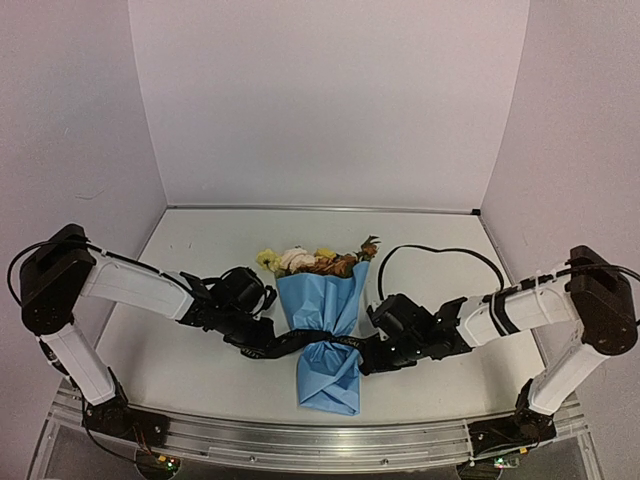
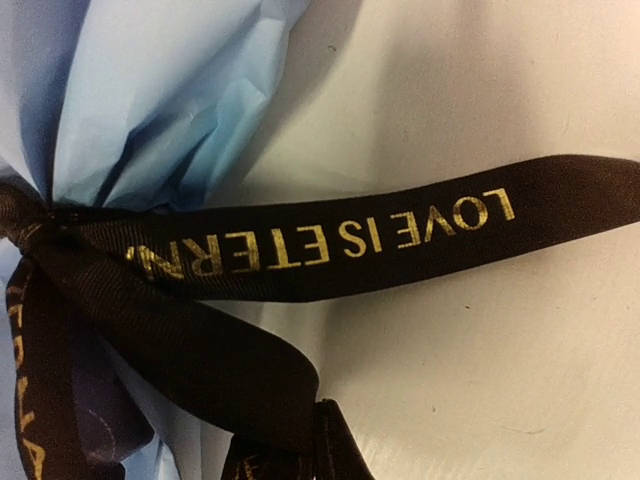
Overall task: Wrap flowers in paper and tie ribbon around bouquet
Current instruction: Tie the half-tied ribbon around the folded bouquet.
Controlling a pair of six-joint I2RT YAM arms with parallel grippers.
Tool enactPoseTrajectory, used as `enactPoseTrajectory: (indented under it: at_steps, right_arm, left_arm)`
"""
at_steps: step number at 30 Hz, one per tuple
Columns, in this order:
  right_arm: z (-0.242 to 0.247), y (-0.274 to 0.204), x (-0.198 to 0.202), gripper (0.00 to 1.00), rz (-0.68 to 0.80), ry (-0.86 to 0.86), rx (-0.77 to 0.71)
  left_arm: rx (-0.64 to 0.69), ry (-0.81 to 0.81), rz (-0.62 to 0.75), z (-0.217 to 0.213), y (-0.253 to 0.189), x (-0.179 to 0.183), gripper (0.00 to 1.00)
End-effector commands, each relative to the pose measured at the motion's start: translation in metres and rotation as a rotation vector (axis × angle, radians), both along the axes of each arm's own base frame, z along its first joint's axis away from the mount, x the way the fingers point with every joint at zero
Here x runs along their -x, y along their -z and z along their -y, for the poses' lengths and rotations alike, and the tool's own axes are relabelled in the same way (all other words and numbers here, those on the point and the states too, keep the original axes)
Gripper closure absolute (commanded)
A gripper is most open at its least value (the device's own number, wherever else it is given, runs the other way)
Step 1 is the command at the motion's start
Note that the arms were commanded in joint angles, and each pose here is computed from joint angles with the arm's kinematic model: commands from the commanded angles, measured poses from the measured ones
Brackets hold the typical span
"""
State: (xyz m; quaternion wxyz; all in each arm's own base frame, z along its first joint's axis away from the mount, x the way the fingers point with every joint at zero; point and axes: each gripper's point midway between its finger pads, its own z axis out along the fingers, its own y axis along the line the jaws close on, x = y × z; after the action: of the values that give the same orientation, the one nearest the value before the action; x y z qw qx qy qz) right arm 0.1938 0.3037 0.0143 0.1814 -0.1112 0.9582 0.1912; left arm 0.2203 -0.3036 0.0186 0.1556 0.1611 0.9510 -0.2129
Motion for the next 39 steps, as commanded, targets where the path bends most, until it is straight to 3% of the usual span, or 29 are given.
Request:
enactPoseTrajectory:
  at_steps: [1, 3, 8, 16, 20, 24, 39]
  right_arm:
    - [0.008, -0.025, -0.010, 1.00, 0.083, -0.013, 0.062]
    - [0.017, -0.029, -0.011, 1.00, 0.101, -0.025, 0.115]
    - [0.031, -0.034, -0.012, 1.00, 0.127, -0.056, 0.209]
    - [0.038, -0.033, -0.012, 1.00, 0.128, -0.079, 0.264]
    - [0.036, -0.035, -0.013, 1.00, 0.127, -0.088, 0.266]
    - [0.037, -0.036, -0.012, 1.00, 0.127, -0.091, 0.265]
    - [0.031, -0.033, -0.009, 1.00, 0.100, -0.092, 0.246]
  left_arm:
    - [0.001, -0.025, 0.086, 0.005, -0.020, -0.015, 0.92]
    - [-0.026, -0.063, 0.113, -0.004, -0.022, -0.019, 0.99]
    - [-0.031, -0.122, 0.177, -0.017, -0.035, -0.026, 1.00]
    - [0.034, -0.007, 0.187, -0.004, -0.042, -0.015, 1.00]
    - [0.040, 0.029, 0.155, 0.003, -0.039, -0.011, 0.78]
    - [0.024, 0.011, 0.156, 0.002, -0.036, -0.014, 0.65]
    - [0.031, 0.005, 0.156, 0.022, -0.026, -0.025, 0.58]
